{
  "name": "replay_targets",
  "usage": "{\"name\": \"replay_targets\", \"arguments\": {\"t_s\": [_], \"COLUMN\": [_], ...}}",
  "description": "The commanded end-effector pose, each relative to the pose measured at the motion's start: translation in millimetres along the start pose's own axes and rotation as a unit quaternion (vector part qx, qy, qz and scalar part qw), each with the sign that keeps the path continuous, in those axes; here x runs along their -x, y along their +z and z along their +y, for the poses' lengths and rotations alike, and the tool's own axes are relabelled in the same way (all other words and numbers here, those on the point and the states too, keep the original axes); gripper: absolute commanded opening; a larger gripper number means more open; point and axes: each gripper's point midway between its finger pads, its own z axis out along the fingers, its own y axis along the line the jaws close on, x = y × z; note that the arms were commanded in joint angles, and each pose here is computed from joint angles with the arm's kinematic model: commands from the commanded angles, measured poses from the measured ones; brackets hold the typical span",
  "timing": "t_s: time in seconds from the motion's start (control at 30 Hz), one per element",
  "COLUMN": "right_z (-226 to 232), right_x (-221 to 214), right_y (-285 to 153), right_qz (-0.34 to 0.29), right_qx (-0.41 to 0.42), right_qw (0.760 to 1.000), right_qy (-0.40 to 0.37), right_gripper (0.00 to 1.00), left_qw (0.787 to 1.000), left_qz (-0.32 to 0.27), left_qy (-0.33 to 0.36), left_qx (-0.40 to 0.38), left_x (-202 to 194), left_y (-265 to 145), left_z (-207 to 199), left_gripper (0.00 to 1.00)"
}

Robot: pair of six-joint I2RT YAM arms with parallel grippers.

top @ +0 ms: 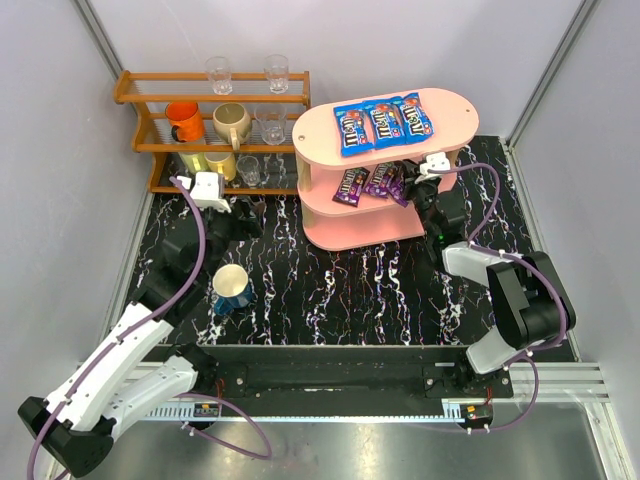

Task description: Place and organize the candy bags onto the shelf

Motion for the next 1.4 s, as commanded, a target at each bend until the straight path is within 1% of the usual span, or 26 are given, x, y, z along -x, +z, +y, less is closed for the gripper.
{"name": "replay_targets", "arguments": {"t_s": [0.0,0.33,0.53,0.63,0.77,1.03,1.2,1.3,1.37], "right_z": [9,7,8,6,6,4,1,-1,-4], "right_x": [-44,-63,-63,-56,-35,33,69,81,73], "right_y": [-5,-16,-17,-19,-16,0,-4,-14,-20], "right_qz": [0.076,0.089,0.092,0.080,0.051,-0.023,-0.058,-0.063,-0.042], "right_qx": [0.004,-0.005,-0.006,-0.011,-0.008,-0.007,-0.013,-0.017,-0.026], "right_qw": [0.997,0.996,0.996,0.997,0.999,1.000,0.998,0.998,0.999], "right_qy": [-0.028,-0.019,-0.015,-0.014,-0.016,-0.017,-0.008,0.004,0.012], "right_gripper": [0.00,0.00,0.00,0.00,0.01,0.02,0.03,0.04,0.04], "left_qw": [1.000,1.000,1.000,1.000,1.000,0.999,0.999,0.999,0.999], "left_qz": [-0.027,-0.025,-0.024,-0.024,-0.028,-0.038,-0.045,-0.046,-0.045], "left_qy": [-0.002,-0.004,-0.004,-0.005,-0.006,-0.013,-0.021,-0.024,-0.025], "left_qx": [0.011,0.008,0.012,0.010,0.008,0.006,0.007,0.005,0.004], "left_x": [11,9,8,8,14,26,31,31,31], "left_y": [-1,0,-1,-2,-3,-10,-17,-19,-19], "left_z": [5,4,6,5,4,4,5,6,5], "left_gripper": [0.80,0.80,0.80,0.80,0.80,0.80,0.80,0.80,0.80]}}
